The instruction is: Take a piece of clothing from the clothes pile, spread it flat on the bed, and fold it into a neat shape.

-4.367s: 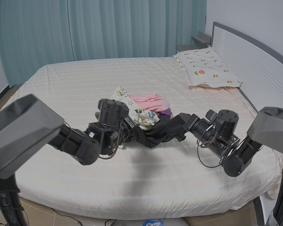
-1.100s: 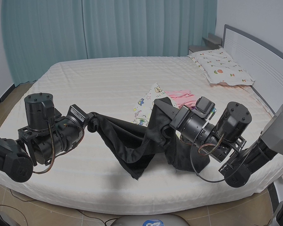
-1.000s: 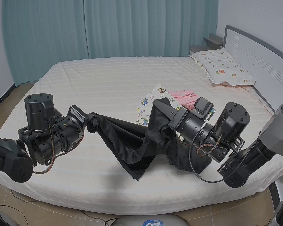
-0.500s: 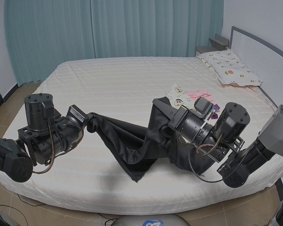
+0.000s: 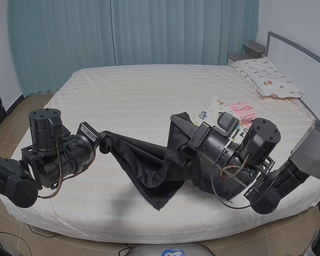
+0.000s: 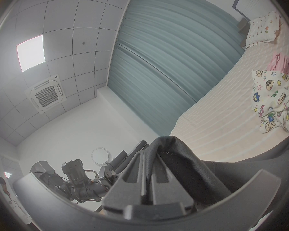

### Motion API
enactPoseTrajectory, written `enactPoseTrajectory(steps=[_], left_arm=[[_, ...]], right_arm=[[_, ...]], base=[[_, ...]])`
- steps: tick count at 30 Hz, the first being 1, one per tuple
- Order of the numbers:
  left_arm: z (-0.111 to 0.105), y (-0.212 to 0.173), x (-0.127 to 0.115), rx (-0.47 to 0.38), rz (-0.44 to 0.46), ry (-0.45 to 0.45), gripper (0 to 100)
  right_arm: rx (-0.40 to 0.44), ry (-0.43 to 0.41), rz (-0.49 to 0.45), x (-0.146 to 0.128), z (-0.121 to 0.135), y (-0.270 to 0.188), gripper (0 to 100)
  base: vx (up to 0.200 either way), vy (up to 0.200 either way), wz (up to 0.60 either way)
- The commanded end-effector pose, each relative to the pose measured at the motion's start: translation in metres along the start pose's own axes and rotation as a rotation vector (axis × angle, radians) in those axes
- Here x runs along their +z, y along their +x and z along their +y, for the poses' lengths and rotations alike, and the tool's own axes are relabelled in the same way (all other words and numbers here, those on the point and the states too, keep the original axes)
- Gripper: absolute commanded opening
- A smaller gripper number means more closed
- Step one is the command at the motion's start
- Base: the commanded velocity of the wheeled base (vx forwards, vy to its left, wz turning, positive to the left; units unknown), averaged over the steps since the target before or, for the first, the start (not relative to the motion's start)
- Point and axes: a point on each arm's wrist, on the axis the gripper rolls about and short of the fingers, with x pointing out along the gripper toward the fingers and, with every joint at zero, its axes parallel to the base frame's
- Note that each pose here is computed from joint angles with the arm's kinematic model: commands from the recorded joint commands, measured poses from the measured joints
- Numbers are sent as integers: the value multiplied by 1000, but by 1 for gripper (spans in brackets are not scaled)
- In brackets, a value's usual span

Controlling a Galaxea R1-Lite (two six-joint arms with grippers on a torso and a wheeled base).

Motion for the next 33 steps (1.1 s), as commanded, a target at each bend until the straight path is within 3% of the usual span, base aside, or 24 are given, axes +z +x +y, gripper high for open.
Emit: enactPoseTrajectory(steps=[1,16,24,29,33], left_arm=[[2,1,-1,5,10,0,0],[10,11,-4,44,19,2,0],[6,1,1,42,12,4,0],[6,-3,-1,99,54,13,0],[4,-12,0,99,59,13,0]], right_arm=[[-6,2,10,-3,-2,0,0],[-15,4,16,-6,-4,-1,0],[-46,-2,17,-1,-5,-12,0],[-84,-5,29,1,-10,-26,0],[-108,0,49,0,-10,-39,0]], base=[[0,200,0],[0,200,0],[0,0,0],[0,0,0],[-100,0,0]])
